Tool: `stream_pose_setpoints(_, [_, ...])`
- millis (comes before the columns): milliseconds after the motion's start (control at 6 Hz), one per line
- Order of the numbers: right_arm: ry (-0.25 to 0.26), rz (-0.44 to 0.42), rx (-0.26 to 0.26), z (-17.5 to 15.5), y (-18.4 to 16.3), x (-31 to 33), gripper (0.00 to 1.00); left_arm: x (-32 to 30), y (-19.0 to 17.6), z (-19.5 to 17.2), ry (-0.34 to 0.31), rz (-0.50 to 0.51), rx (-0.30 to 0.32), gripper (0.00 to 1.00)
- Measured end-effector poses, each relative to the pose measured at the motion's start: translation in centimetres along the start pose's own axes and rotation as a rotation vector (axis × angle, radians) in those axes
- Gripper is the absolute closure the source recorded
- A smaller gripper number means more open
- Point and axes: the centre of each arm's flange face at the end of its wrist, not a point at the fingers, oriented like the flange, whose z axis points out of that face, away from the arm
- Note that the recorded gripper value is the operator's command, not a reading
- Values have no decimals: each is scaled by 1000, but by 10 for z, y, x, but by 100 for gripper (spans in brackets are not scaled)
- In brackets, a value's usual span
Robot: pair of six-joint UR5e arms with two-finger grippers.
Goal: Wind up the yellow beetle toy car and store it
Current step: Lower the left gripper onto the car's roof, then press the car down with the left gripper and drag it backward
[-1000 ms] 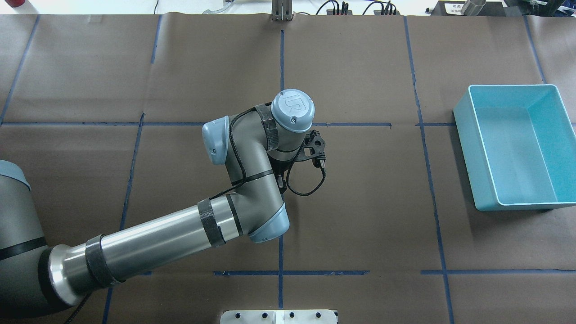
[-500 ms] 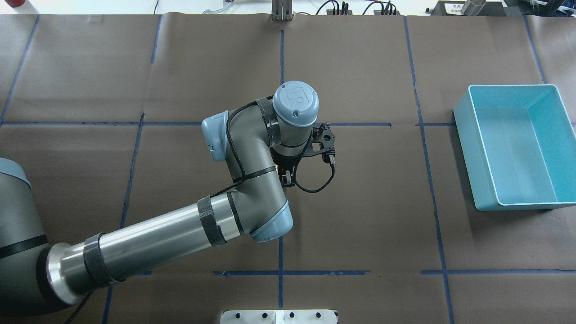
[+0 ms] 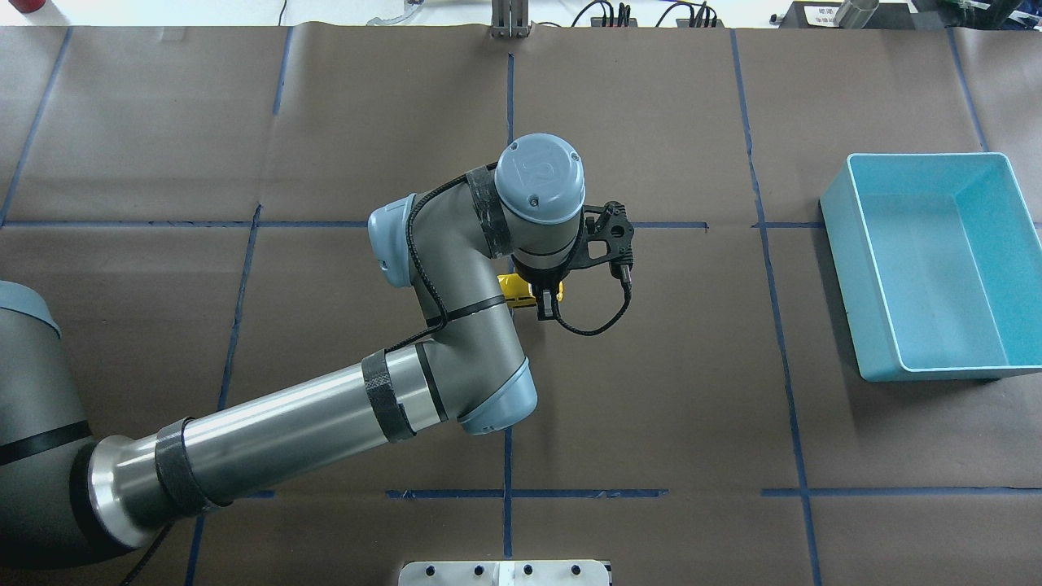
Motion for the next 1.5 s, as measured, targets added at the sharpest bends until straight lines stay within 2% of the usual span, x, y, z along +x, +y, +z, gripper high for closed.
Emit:
stream_pose_setpoints(333, [0, 0, -1, 1, 0, 0, 0, -7, 0, 11, -1, 7, 46, 92])
stream_pose_setpoints(1500, [0, -1, -3, 1, 0, 0, 0, -26, 18, 22, 99, -22, 59, 92])
